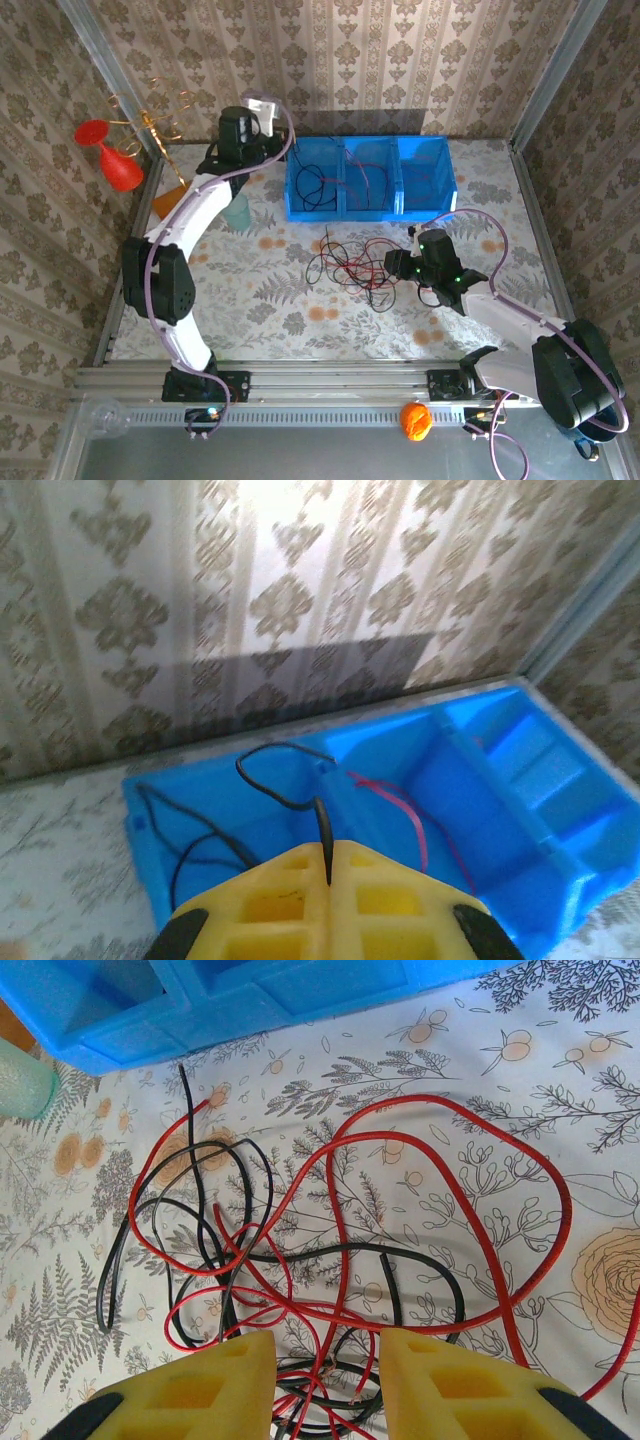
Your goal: Untangle the cables
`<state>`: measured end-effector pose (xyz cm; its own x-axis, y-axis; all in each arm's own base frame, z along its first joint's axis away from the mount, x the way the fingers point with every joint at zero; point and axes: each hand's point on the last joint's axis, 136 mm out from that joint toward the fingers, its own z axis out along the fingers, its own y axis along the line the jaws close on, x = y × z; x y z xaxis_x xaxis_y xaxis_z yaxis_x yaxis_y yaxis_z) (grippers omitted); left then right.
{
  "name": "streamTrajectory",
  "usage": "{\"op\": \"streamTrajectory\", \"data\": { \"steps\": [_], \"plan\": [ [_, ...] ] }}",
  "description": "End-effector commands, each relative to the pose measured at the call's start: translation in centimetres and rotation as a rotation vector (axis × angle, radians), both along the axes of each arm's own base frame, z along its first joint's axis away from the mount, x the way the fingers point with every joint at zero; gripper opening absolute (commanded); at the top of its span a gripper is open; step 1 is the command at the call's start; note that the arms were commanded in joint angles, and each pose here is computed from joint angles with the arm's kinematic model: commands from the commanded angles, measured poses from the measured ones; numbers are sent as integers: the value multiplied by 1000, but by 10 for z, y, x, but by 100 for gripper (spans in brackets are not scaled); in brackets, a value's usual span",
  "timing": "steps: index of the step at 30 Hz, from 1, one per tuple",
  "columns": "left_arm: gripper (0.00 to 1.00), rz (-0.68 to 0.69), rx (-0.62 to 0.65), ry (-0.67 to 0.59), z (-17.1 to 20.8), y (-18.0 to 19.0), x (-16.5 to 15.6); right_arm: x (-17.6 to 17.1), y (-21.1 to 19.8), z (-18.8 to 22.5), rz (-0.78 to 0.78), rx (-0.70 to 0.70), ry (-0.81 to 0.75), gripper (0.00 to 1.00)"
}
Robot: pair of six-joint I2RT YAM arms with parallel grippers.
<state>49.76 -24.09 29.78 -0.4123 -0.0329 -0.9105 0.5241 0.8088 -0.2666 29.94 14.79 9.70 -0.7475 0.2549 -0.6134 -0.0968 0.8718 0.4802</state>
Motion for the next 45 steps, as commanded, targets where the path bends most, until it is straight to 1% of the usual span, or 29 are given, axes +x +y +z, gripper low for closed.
{"op": "streamTrajectory", "data": {
  "steps": [1, 3, 5, 8, 13, 15, 18, 19, 20, 21, 22, 24, 27, 28, 32, 35, 38, 41, 45],
  "plan": [
    [0, 122, 69, -5, -8, 2, 0, -7, 1, -1, 10, 2, -3, 34],
    [0, 189, 112, 50, -27, 2, -1, -8, 0, -2, 9, -3, 0, 34],
    [0, 173, 128, 95, -46, -17, -10, -8, -1, -3, 9, -6, 1, 34],
    [0, 193, 163, 171, -77, -30, -21, -9, 0, -3, 11, -7, 2, 34],
    [0, 244, 105, 335, -137, -24, -25, -12, -2, -2, 16, -15, 0, 34],
    [0, 231, 69, 378, -152, -24, -25, -14, -3, 1, 19, -23, -4, 35],
    [0, 228, 70, 415, -164, -20, -24, -17, -6, 6, 20, -32, -12, 35],
    [0, 220, 67, 423, -164, -19, -24, -18, -6, 8, 22, -33, -17, 36],
    [8, 212, 64, 431, -164, -18, -25, -19, -7, 10, 22, -31, -17, 37],
    [21, 198, 60, 433, -161, -18, -26, -20, -7, 12, 24, -32, -19, 37],
    [30, 176, 59, 425, -156, -19, -27, -21, -7, 14, 24, -31, -20, 38],
    [50, 138, 64, 392, -139, -21, -33, -22, -8, 18, 29, -36, -26, 40],
    [66, 84, 115, 329, -113, -24, -46, -23, -9, 27, 32, -56, -39, 42],
    [68, 55, 111, 314, -105, -26, -51, -23, -10, 29, 34, -63, -44, 42],
    [69, -30, 88, 270, -72, -36, -72, -23, -9, 36, 48, -83, -45, 43],
    [68, -68, 86, 214, -45, -41, -95, -21, -4, 37, 72, -81, -31, 43],
    [66, -103, 69, 200, -36, -43, -122, -22, 6, 32, 115, -91, 10, 43],
    [65, -130, 48, 228, -52, -46, -154, -24, 23, 20, 180, -84, 57, 44],
    [65, -142, 27, 299, -95, -52, -198, -30, 50, -3, 273, -107, 120, 46]
  ]
}}
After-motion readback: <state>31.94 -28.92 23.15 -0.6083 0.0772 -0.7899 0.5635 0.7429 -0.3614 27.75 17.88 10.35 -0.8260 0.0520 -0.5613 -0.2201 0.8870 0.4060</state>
